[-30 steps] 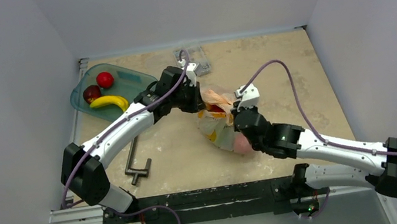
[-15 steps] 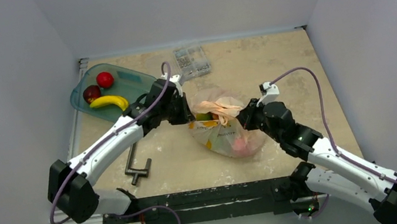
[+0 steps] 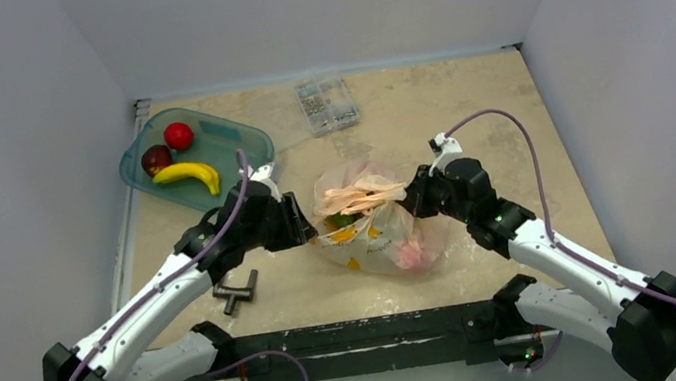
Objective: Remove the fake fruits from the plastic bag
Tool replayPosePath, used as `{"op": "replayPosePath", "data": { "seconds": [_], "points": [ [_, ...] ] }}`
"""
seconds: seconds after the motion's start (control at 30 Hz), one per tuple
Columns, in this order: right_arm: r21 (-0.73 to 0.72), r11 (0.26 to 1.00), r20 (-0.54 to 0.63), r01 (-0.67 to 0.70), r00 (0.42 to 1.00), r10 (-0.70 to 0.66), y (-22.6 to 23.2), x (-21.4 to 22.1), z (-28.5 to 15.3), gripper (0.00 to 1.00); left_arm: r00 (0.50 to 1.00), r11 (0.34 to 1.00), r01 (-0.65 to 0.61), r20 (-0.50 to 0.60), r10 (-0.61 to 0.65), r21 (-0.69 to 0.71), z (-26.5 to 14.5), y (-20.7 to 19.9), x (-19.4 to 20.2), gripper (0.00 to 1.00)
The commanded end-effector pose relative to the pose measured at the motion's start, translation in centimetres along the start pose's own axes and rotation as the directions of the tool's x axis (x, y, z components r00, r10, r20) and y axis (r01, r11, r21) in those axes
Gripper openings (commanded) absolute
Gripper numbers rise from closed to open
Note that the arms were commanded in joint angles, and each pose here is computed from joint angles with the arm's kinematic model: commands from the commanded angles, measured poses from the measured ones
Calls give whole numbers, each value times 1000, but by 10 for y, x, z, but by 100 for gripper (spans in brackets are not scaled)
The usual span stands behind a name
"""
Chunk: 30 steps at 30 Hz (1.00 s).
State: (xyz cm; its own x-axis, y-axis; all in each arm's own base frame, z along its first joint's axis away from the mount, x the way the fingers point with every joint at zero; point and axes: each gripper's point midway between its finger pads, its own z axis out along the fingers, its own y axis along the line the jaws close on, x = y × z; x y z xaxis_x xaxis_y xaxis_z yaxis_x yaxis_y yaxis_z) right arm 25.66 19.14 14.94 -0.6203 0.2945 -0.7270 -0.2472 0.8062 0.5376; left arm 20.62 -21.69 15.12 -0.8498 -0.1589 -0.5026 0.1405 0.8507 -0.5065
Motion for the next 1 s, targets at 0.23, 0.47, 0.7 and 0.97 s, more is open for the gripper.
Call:
{"op": "replayPosePath", "data": {
  "seconds": [0.23,0.47,0.7,0.97],
  "points": [
    [-97,985,-24,145,989,-148,28,-20,-6,0,939,955,-288,174,297,-75,-62,-60,-37,61],
    [-115,978,-21,172,984,-175,29,-19,-7,0,893,904,-374,184,412,-207,-63,-67,-66,74],
    [-106,983,-30,150,988,-154,27,-16,-8,0,872,880,-443,145,468,-174,-34,-89,-77,82],
    [-95,988,-27,118,992,-122,25,-13,-15,0,889,893,-439,92,448,-101,3,-89,-72,72]
  ]
}}
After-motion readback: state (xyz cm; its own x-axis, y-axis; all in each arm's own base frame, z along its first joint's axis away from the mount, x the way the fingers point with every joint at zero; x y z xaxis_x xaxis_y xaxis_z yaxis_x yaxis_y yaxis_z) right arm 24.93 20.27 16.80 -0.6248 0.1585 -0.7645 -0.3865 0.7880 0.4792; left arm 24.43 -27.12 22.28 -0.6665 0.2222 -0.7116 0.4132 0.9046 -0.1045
